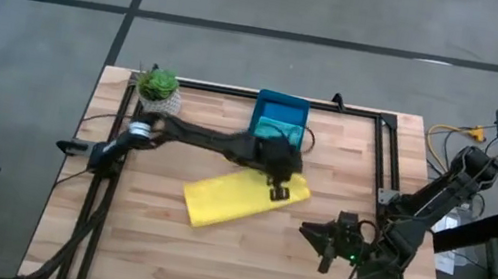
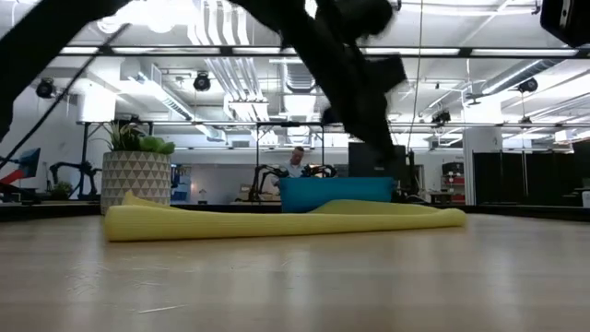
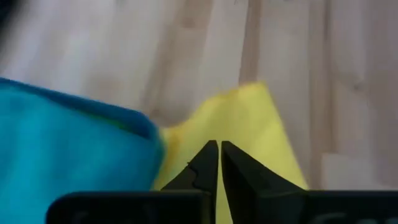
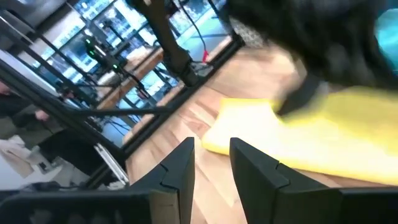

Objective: Fold microfiber towels
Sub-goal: Fold the yellow microfiber cloth

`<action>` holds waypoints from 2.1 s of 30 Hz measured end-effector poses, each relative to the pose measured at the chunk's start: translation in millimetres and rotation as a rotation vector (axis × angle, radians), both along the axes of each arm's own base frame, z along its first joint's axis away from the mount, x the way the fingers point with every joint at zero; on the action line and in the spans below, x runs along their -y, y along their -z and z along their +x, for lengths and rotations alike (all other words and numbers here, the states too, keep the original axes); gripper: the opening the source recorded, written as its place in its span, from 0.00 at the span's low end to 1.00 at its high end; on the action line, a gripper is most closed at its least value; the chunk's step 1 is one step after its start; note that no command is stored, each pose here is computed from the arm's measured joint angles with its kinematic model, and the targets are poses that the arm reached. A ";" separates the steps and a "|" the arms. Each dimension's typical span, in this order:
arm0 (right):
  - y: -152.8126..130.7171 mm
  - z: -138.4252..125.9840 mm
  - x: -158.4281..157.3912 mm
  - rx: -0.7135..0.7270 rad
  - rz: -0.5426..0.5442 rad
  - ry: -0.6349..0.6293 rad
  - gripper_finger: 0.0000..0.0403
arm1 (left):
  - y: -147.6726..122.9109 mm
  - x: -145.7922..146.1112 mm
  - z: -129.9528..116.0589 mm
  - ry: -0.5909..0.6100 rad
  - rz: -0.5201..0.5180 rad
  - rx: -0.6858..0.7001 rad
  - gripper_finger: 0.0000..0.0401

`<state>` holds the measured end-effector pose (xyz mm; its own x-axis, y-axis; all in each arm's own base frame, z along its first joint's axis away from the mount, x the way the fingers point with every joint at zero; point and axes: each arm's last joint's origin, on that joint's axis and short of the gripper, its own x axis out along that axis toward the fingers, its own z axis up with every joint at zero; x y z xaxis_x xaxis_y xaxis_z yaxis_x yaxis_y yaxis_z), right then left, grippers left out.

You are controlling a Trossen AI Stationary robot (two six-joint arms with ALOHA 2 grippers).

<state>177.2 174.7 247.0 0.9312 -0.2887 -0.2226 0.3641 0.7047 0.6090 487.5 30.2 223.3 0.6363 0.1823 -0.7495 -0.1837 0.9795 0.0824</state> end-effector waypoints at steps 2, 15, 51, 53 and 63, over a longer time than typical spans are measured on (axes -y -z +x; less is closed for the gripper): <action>5.8 5.8 -0.3 -0.011 0.000 0.007 0.24 | -20.6 -3.6 -17.8 -0.008 -0.001 -0.010 0.01; 75.1 167.6 40.1 -0.168 0.036 -0.034 0.16 | -61.0 22.3 -202.0 -0.131 -0.171 0.060 0.00; 119.5 311.0 -30.4 -0.869 0.078 -0.682 0.03 | -0.8 81.6 -320.4 -0.049 -0.584 0.359 0.00; 116.7 296.7 -43.0 -0.966 0.071 -0.723 0.03 | 2.3 84.2 -315.6 -0.037 -0.587 0.344 0.00; 86.6 239.0 -86.5 -1.176 -0.040 -0.703 0.03 | 12.2 98.2 -292.5 0.131 -0.600 0.339 0.00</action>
